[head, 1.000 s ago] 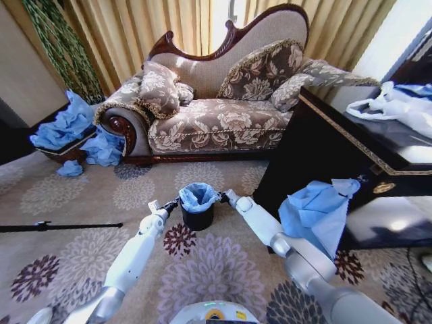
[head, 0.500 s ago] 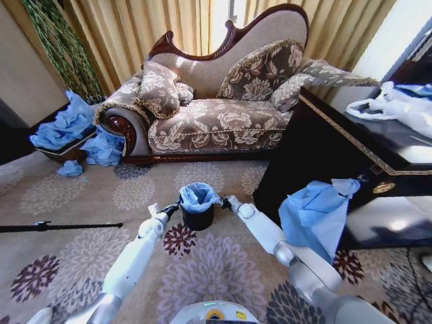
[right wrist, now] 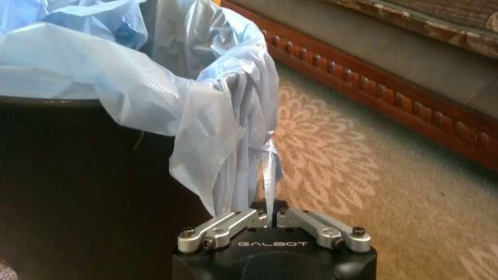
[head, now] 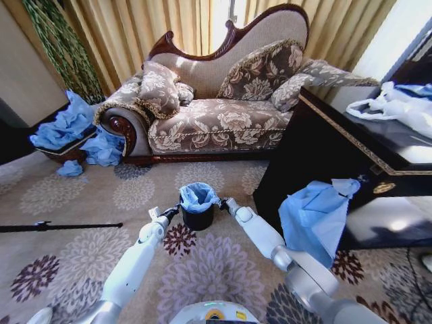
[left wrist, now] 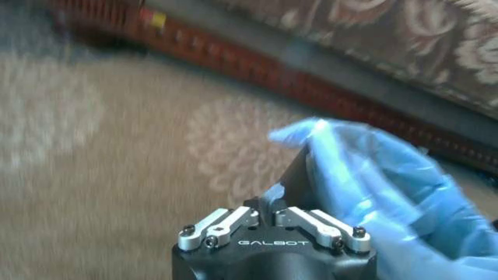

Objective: Place a garbage bag over the trash bin.

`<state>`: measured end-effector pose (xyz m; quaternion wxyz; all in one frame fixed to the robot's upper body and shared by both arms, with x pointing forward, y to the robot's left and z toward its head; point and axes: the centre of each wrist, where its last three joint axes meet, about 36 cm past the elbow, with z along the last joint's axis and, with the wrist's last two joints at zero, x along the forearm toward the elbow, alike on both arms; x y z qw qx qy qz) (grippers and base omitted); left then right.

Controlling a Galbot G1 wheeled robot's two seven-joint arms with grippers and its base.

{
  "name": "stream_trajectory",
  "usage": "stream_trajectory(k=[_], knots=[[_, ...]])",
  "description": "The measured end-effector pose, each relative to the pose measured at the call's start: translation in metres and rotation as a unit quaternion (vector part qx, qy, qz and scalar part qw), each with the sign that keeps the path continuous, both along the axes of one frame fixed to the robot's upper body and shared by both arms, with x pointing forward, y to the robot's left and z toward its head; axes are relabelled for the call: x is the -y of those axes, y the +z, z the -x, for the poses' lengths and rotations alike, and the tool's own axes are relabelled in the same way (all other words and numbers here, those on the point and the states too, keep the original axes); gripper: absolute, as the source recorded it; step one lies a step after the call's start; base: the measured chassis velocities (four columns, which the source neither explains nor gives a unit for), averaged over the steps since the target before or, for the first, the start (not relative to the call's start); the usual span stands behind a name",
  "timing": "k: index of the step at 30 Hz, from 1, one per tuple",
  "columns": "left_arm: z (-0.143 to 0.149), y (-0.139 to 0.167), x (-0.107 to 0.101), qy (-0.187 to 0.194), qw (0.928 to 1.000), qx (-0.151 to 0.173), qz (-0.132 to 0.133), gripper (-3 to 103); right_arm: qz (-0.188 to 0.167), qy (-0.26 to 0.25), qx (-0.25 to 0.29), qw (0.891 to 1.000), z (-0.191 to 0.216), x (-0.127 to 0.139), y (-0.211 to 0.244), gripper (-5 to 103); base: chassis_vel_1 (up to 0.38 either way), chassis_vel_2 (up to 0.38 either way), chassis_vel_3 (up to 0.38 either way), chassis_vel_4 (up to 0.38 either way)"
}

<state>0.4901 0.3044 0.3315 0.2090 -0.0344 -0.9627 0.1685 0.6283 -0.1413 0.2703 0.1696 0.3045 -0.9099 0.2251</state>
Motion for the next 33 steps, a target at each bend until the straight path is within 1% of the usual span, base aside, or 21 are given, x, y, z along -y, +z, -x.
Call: stream_trajectory(k=[1, 2, 3, 4, 5, 6, 7, 8, 9, 10, 12, 13, 14, 15, 16, 18, 20, 22, 26, 31, 33], knots=[[0.007, 0.01, -0.001, -0.011, 0.9993, 0.015, -0.032, 11, -0.002, -0.003, 0.002, 1.0, 0.001, 0.0, -0.001, 0, 0.0, 0.0, 0.0, 0.0], [0.011, 0.015, -0.003, -0.02, 0.9977, 0.024, -0.06, 16, -0.004, -0.004, 0.003, 1.0, 0.002, 0.0, -0.001, 0, 0.0, 0.0, 0.0, 0.0], [0.016, 0.026, -0.007, -0.04, 0.9922, 0.044, -0.11, 22, -0.008, -0.005, 0.004, 1.0, 0.003, -0.001, -0.001, 0, 0.0, 0.0, 0.0, 0.0], [0.019, 0.033, -0.009, -0.055, 0.9866, 0.056, -0.143, 26, -0.01, -0.006, 0.004, 1.0, 0.004, -0.002, -0.002, 0, 0.0, 0.0, 0.0, 0.0], [0.021, 0.043, -0.013, -0.073, 0.9778, 0.071, -0.183, 32, -0.014, -0.007, 0.004, 1.0, 0.005, -0.003, -0.003, 0, 0.0, 0.0, 0.0, 0.0], [0.021, 0.043, -0.013, -0.073, 0.9778, 0.071, -0.183, 32, -0.014, -0.007, 0.004, 1.0, 0.005, -0.003, -0.003, 0, 0.0, 0.0, 0.0, 0.0], [0.022, 0.049, -0.015, -0.083, 0.9727, 0.079, -0.202, 32, -0.016, -0.008, 0.004, 1.0, 0.006, -0.004, -0.003, 0, 0.0, 0.0, 0.0, 0.0], [0.024, 0.066, -0.017, -0.107, 0.9617, 0.087, -0.237, 38, -0.02, -0.01, 0.004, 1.0, 0.008, -0.005, -0.005, 0, 0.0, 0.0, 0.0, 0.0], [0.027, 0.084, -0.019, -0.137, 0.9525, 0.082, -0.26, 43, -0.023, -0.011, 0.005, 1.0, 0.008, -0.007, -0.005, 0, 0.0, 0.0, 0.0, 0.0], [0.027, 0.084, -0.019, -0.137, 0.9525, 0.082, -0.26, 43, -0.023, -0.011, 0.005, 1.0, 0.008, -0.007, -0.005, 0, 0.0, 0.0, 0.0, 0.0], [0.026, 0.109, -0.024, -0.19, 0.9355, 0.077, -0.288, 54, -0.028, -0.014, 0.005, 0.999, 0.009, -0.007, -0.005, 0, 0.0, 0.0, 0.0, 0.0], [0.025, 0.123, -0.024, -0.221, 0.9243, 0.067, -0.304, 59, -0.031, -0.016, 0.006, 0.999, 0.009, -0.008, -0.005, 0, 0.0, 0.0, 0.0, 0.0], [0.025, 0.123, -0.024, -0.221, 0.9243, 0.067, -0.304, 59, -0.031, -0.016, 0.006, 0.999, 0.009, -0.008, -0.005, 0, 0.0, 0.0, 0.0, 0.0], [0.024, 0.129, -0.023, -0.231, 0.9204, 0.061, -0.309, 64, -0.033, -0.017, 0.006, 0.999, 0.008, -0.008, -0.004, 0, 0.0, 0.0, 0.0, 0.0], [0.022, 0.141, -0.023, -0.25, 0.9129, 0.048, -0.319, 70, -0.034, -0.019, 0.006, 0.999, 0.008, -0.007, -0.004, 0, 0.0, 0.0, 0.0, 0.0], [0.017, 0.153, -0.022, -0.27, 0.907, 0.031, -0.321, 81, -0.038, -0.022, 0.007, 0.999, 0.008, -0.007, -0.004, 0, 0.0, 0.0, 0.0, 0.0], [0.014, 0.153, -0.023, -0.277, 0.9063, 0.025, -0.318, 81, -0.039, -0.022, 0.006, 0.999, 0.008, -0.009, -0.005, 0, 0.0, 0.0, 0.0, 0.0], [0.006, 0.146, -0.021, -0.292, 0.9058, 0.01, -0.307, 91, -0.042, -0.02, 0.004, 0.999, 0.007, -0.014, -0.005, 0, 0.0, 0.0, 0.0, 0.0], [-0.008, 0.129, -0.007, -0.307, 0.9055, -0.018, -0.292, 100, -0.043, -0.021, 0.003, 0.999, 0.008, -0.014, -0.006, 0, 0.0, 0.0, 0.0, 0.0], [-0.023, 0.114, 0.005, -0.309, 0.9078, -0.014, -0.283, 100, -0.044, -0.024, 0.004, 0.999, 0.008, -0.012, -0.006, 0, 0.0, 0.0, 0.0, 0.0], [-0.027, 0.11, 0.016, -0.293, 0.9128, -0.007, -0.284, 100, -0.044, -0.025, 0.005, 0.999, 0.008, -0.01, -0.006, 0, 0.0, 0.0, 0.0, 0.0]])
